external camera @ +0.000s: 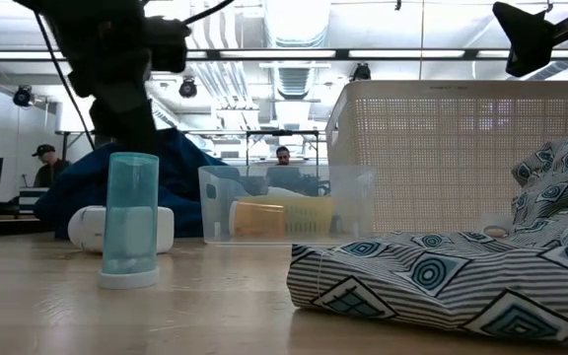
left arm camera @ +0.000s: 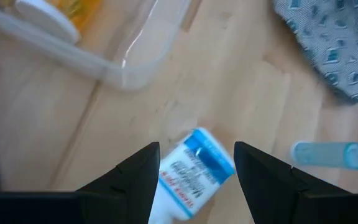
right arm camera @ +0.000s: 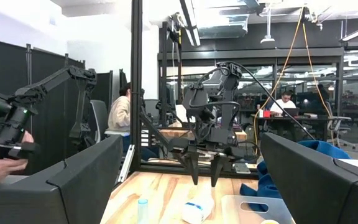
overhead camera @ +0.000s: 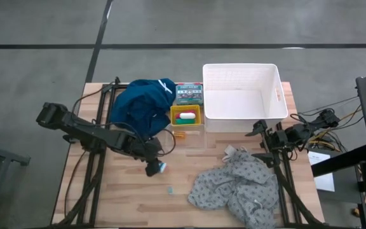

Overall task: Pick & Place Medicine items
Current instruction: Put the white medicine bottle into the transparent bin

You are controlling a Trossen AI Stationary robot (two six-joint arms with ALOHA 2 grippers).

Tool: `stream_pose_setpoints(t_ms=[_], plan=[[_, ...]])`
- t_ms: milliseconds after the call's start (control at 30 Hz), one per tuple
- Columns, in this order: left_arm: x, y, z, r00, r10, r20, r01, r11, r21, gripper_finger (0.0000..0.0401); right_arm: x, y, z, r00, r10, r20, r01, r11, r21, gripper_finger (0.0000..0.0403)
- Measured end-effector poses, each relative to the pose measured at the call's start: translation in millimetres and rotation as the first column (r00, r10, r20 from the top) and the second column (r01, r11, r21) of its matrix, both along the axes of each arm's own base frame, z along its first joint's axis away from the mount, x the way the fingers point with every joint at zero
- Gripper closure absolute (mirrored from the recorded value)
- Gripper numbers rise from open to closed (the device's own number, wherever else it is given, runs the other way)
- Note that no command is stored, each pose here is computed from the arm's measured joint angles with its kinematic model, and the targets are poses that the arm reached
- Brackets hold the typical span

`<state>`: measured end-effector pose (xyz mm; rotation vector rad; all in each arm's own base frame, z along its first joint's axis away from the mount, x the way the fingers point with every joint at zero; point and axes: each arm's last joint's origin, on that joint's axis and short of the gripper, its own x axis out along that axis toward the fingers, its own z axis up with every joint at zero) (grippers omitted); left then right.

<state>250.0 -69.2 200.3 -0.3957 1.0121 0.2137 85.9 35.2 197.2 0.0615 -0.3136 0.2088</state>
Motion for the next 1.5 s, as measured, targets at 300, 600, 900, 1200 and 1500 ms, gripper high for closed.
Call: stream_pose_setpoints(t_ms=[300, 600, 900, 1200, 1500], plan=[[-26.2, 4.6, -20.6, 0.99, -0.123, -0.064, 0.126, 0.991, 0.055, 0.0189, 0.0, 0.0, -0.1, 1.0, 0.0, 0.0, 0.0, 1.0, 0.0, 0.0023], [-34.5, 7.6, -23.7, 0.936, -0.308, -0.172, 0.337, 0.926, 0.173, 0.0179, 0.0, 0.0, -0.2, 1.0, 0.0, -0.001, 0.0, 1.0, 0.0, 0.0023], [-34.5, 7.6, -23.9, 0.938, -0.3, -0.171, 0.328, 0.929, 0.17, 0.0142, 0.0, 0.0, 0.0, 1.0, 0.0, 0.0, 0.0, 1.0, 0.0, 0.0023], [-35.4, 6.7, -31.1, 0.905, -0.399, -0.15, 0.421, 0.891, 0.171, 0.0121, 0.0, 0.0, -0.2, 1.0, 0.0, -0.001, 0.0, 1.0, -0.001, 0.0023], [-42.4, 9.2, -50.2, 0.901, -0.415, -0.125, 0.432, 0.883, 0.184, 0.0121, 0.0, 0.0, -0.1, 1.0, 0.0, -0.001, 0.0, 1.0, 0.0, 0.0023]])
